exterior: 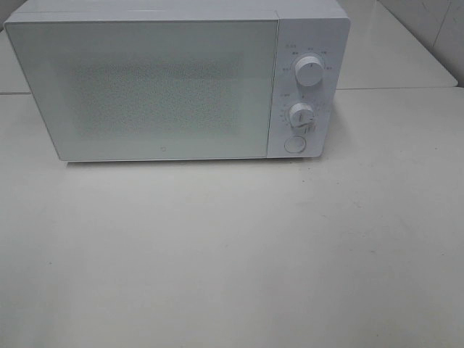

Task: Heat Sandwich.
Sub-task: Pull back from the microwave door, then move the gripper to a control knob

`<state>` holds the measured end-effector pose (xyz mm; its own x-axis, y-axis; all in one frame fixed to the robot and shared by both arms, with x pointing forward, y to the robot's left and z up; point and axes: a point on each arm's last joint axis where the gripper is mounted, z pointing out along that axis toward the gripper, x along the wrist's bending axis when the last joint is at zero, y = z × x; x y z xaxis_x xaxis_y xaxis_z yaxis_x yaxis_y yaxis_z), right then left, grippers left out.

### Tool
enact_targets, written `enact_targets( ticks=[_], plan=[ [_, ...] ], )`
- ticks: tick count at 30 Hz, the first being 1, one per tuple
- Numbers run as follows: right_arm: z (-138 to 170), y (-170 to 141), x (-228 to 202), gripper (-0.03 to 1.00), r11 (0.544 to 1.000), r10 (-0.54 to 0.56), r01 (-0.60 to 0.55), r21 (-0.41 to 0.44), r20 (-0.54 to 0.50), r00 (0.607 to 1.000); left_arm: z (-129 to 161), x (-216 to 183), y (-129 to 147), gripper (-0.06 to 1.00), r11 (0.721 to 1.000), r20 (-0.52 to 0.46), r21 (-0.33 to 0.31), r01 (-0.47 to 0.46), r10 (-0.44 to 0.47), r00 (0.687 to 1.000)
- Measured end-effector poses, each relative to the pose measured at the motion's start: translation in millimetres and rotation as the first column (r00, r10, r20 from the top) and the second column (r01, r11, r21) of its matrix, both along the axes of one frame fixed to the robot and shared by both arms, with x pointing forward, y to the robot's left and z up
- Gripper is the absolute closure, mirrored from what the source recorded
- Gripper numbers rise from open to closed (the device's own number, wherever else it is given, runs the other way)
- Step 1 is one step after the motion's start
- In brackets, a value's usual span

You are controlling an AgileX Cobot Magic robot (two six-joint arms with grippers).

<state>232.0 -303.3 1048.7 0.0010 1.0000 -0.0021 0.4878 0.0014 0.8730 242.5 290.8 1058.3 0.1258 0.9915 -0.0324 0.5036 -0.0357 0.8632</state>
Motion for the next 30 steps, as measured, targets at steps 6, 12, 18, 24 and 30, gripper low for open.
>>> enact_targets(
  ticks=[6, 12, 18, 24, 30],
  plan=[
    [0, 0, 0, 0.21, 1.000, 0.000, 0.000, 0.000, 0.000, 1.000, 0, -11, 0, -0.03, 1.000, 0.068, -0.001, 0.000, 0.000, 0.998],
    [0, 0, 0, 0.21, 1.000, 0.000, 0.000, 0.000, 0.000, 1.000, -1, -12, 0, -0.03, 1.000, 0.077, -0.001, 0.000, 0.000, 0.997],
    [0, 0, 0, 0.21, 1.000, 0.000, 0.000, 0.000, 0.000, 1.000, -1, -12, 0, -0.03, 1.000, 0.077, -0.001, 0.000, 0.000, 0.997],
    [0, 0, 0, 0.21, 1.000, 0.000, 0.000, 0.000, 0.000, 1.000, -1, -12, 0, -0.03, 1.000, 0.077, -0.001, 0.000, 0.000, 0.997],
    [0, 0, 0, 0.21, 1.000, 0.000, 0.000, 0.000, 0.000, 1.000, -1, -12, 0, -0.03, 1.000, 0.077, -0.001, 0.000, 0.000, 0.997]
  ],
)
